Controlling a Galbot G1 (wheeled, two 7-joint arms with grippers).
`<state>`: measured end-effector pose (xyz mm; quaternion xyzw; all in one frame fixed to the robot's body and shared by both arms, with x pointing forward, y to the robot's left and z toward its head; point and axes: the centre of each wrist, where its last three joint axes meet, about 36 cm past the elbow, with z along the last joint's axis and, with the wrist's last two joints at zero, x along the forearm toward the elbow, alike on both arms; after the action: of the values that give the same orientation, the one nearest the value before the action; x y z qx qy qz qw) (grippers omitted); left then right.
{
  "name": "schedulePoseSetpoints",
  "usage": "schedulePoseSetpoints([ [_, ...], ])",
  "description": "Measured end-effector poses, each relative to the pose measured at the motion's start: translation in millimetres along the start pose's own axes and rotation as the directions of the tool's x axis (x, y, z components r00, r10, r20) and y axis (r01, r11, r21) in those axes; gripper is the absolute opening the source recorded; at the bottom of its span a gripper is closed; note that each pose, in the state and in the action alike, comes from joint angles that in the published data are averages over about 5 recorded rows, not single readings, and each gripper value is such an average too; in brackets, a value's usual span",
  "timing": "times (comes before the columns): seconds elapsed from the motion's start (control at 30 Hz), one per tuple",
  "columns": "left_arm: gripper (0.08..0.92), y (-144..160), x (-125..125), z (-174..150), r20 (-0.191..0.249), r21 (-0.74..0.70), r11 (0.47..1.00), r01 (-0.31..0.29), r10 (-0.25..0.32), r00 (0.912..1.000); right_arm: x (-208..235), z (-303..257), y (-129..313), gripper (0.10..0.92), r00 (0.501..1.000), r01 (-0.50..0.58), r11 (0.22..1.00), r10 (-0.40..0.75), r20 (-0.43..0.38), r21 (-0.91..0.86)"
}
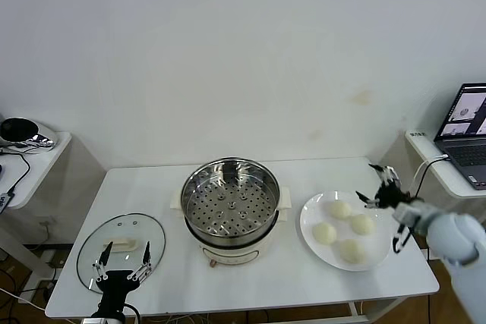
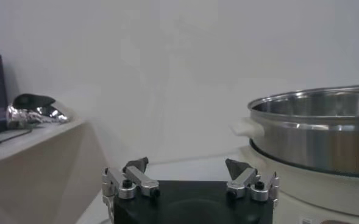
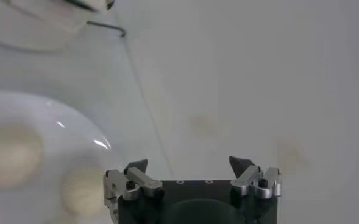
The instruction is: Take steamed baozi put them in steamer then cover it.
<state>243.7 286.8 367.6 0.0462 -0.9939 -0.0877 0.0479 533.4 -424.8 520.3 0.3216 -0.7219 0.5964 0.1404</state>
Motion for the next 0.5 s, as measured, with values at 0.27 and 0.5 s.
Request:
schedulePoseSetpoints([
  [0.27,0.823,6.8,-3.4,-2.9,0.017,-0.029,1.000,0.009,-0.009,0.9998,-23.8,-1.4,-45.1,0.823,0.962,0.265,0.962,-0.259,-0.085,0.069],
  [0.5,0.823,13.2,-5.2,-5.2,0.028,-0.050,0.999,0.020,-0.019,0.9994,-53.5,-2.4,-43.8,0.823,0.898,0.432,0.899,-0.421,-0.128,0.070],
])
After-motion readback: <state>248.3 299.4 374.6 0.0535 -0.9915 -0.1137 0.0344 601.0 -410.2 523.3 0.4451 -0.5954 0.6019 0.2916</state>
